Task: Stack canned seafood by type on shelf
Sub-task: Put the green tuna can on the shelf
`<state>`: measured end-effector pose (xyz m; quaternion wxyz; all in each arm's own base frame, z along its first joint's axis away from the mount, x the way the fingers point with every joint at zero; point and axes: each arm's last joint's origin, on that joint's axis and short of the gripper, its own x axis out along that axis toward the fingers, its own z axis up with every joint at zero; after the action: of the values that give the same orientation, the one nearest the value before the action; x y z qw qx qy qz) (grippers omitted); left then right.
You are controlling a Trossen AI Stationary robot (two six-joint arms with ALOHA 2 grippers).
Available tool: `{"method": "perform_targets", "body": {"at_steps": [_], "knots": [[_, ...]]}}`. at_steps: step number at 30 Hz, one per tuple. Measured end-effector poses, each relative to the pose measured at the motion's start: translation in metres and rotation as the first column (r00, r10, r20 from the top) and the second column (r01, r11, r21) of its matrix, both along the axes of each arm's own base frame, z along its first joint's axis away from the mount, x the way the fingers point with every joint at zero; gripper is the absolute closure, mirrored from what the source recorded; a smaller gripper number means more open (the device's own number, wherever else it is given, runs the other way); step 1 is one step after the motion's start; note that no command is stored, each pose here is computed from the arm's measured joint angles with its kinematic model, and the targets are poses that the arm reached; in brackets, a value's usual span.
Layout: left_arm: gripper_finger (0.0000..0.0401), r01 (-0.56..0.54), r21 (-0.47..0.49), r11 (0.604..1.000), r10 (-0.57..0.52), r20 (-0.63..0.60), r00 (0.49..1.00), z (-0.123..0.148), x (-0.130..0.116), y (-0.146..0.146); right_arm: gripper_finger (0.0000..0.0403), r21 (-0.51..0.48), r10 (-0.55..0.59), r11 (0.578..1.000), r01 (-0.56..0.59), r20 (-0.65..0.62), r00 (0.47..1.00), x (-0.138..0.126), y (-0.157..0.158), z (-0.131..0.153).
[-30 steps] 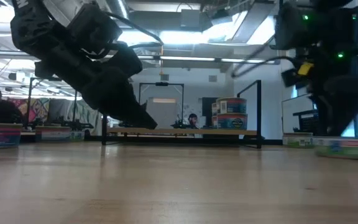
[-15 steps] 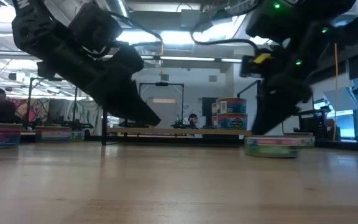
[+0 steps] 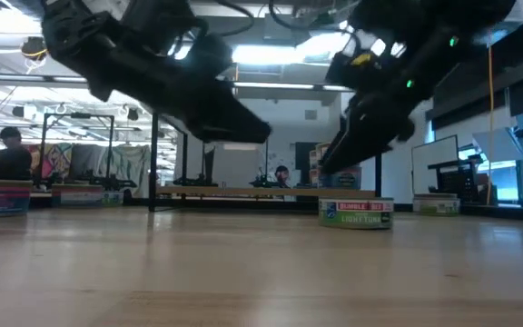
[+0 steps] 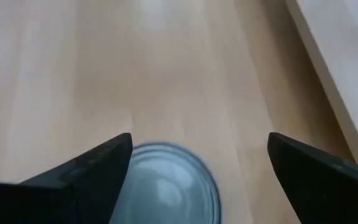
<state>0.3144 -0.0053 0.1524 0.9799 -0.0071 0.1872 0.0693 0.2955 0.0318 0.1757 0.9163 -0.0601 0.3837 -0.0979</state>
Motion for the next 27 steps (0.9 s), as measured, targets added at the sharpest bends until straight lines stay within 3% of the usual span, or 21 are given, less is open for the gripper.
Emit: {"method": "perform_targets", "body": {"at_steps": [6,14,19,27], "knots": [[0.0152,0.033,-0.012,0.999,-0.033,-0.024,0.999,-0.004,0.037,-0.002,0.0029,0.070,0.037,0.997,-0.032,-0.070,0.997,-0.036,-0.003,0.029],[0.0152,0.095,-0.049,0.994,-0.101,-0.150,0.983,-0.015,0.092,0.002,0.0029,0.076,-0.052,0.996,0.051,0.007,0.999,-0.080,-0.011,0.036],[0.0152,0.171,-0.074,0.982,-0.182,-0.177,0.967,-0.031,0.108,-0.001,0.0029,0.084,-0.066,0.994,0.067,-0.011,0.998,-0.085,-0.012,0.028],[0.0152,0.149,-0.087,0.985,-0.166,-0.249,0.954,-0.042,0.106,0.007,0.0029,0.084,-0.065,0.994,0.066,-0.022,0.998,-0.082,-0.011,0.024]]}}
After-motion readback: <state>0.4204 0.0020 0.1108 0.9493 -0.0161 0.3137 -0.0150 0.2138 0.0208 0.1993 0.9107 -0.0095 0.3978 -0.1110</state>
